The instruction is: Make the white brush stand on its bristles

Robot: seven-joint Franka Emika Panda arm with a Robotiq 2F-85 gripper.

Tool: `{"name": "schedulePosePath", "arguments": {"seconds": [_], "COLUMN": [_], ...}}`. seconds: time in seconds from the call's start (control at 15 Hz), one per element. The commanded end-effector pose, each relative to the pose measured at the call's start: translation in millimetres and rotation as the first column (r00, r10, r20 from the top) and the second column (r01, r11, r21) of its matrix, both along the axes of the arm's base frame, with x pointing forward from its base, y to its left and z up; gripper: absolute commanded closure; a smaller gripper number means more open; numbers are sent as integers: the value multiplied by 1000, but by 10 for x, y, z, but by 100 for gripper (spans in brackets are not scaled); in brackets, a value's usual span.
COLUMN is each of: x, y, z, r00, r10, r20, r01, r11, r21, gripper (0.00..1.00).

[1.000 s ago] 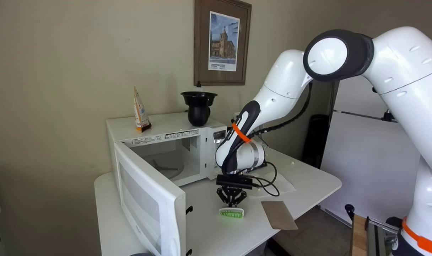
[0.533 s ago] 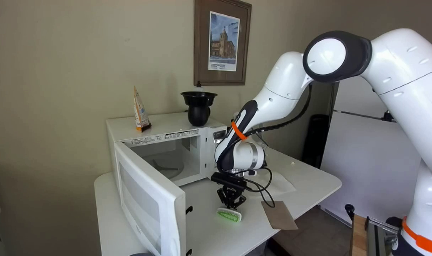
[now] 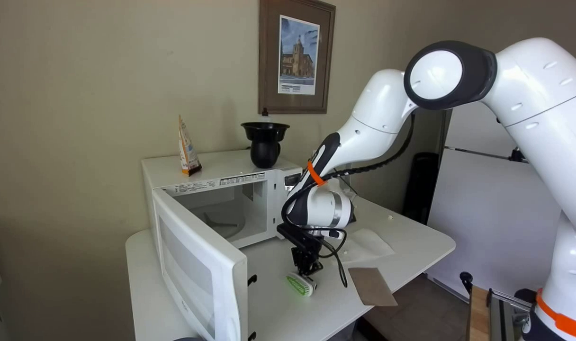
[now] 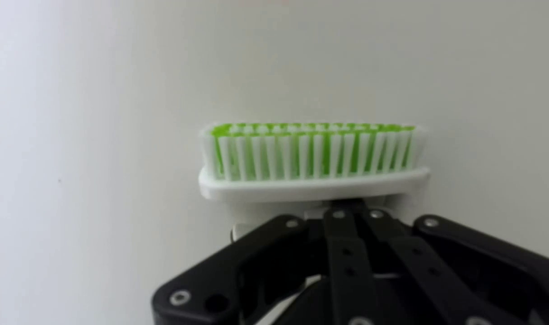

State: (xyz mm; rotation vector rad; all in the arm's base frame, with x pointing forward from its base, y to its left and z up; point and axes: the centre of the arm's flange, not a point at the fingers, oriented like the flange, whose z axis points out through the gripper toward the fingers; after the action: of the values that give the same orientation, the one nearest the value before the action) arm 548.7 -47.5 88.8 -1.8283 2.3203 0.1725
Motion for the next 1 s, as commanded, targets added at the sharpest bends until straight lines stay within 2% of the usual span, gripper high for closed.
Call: {"name": "schedulePosePath", "arguments": {"seconds": [0.0, 0.13, 0.4, 0.8, 0.93], "x": [-69, -98, -226, -425, -510], "y": [142, 179, 202, 183, 109], "z": [50, 91, 225, 412, 517], "r00": [981, 964, 951, 950, 961], "r10": [-192, -258, -273, -245, -155], "r20": [18, 64, 145, 193, 228], "r01": [193, 264, 295, 277, 194], "r11": [980, 958, 940, 947, 968], "r21": [-50, -108, -169, -162, -160], "gripper": [100, 100, 100, 100, 100]}}
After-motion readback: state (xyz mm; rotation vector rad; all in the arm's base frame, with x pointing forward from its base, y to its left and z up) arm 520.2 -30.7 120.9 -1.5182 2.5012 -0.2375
